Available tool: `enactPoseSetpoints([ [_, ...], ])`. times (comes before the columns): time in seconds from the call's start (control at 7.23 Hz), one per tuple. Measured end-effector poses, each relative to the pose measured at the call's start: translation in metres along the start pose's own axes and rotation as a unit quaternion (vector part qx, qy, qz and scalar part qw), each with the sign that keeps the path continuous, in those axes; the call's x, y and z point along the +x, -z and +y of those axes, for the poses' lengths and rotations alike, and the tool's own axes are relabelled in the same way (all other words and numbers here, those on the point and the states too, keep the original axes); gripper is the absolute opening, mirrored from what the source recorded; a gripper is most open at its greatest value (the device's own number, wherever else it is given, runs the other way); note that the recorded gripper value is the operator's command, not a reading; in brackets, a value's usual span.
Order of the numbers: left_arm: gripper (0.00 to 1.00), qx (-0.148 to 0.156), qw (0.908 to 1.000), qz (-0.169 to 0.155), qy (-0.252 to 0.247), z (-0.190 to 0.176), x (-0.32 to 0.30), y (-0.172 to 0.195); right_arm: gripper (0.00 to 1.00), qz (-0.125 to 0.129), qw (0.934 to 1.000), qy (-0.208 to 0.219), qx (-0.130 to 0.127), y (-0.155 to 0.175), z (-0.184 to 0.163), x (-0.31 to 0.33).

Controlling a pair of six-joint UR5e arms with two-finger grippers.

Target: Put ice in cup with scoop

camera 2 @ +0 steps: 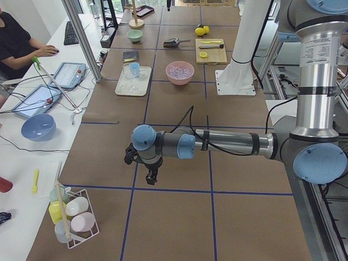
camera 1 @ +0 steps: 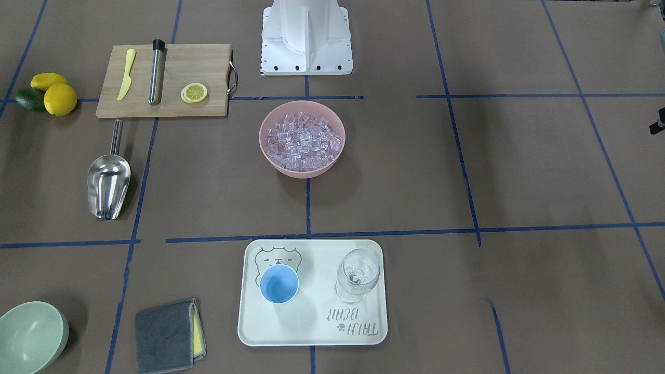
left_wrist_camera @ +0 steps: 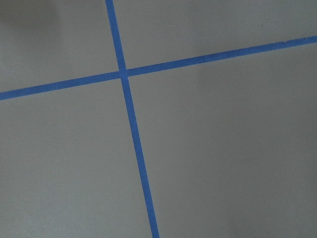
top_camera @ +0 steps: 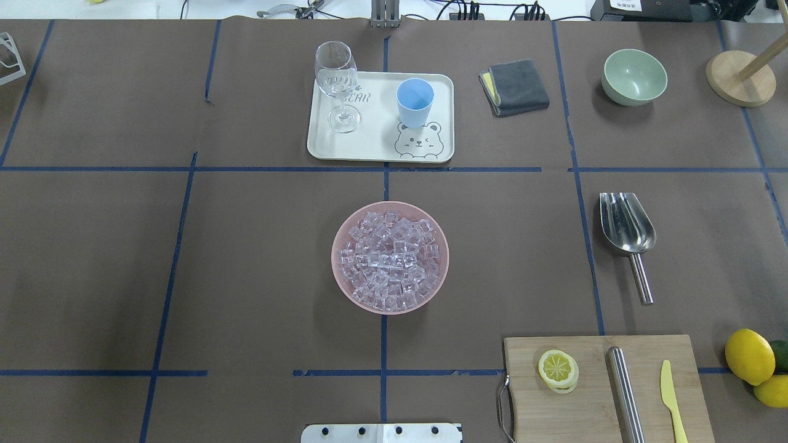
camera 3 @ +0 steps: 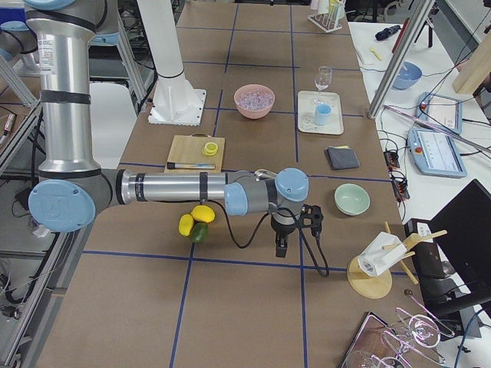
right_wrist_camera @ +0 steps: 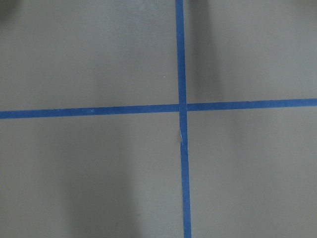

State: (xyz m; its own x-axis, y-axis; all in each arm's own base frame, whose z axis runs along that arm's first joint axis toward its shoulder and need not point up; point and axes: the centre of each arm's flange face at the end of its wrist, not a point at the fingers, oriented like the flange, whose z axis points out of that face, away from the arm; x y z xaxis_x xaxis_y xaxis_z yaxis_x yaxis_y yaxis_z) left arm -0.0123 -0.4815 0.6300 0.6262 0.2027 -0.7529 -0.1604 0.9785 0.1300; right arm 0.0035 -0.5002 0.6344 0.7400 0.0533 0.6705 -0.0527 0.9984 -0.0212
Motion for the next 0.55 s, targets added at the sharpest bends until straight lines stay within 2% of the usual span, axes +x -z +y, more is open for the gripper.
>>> enactPoseSetpoints([
  [0.55,1.00,0.016,0.9997,-0.001,-0.020,-0.0113,0.0116,0.0093,1.00,-0.003,1.0000,0.001,0.001,0.0015,0.0006,-0.0017],
])
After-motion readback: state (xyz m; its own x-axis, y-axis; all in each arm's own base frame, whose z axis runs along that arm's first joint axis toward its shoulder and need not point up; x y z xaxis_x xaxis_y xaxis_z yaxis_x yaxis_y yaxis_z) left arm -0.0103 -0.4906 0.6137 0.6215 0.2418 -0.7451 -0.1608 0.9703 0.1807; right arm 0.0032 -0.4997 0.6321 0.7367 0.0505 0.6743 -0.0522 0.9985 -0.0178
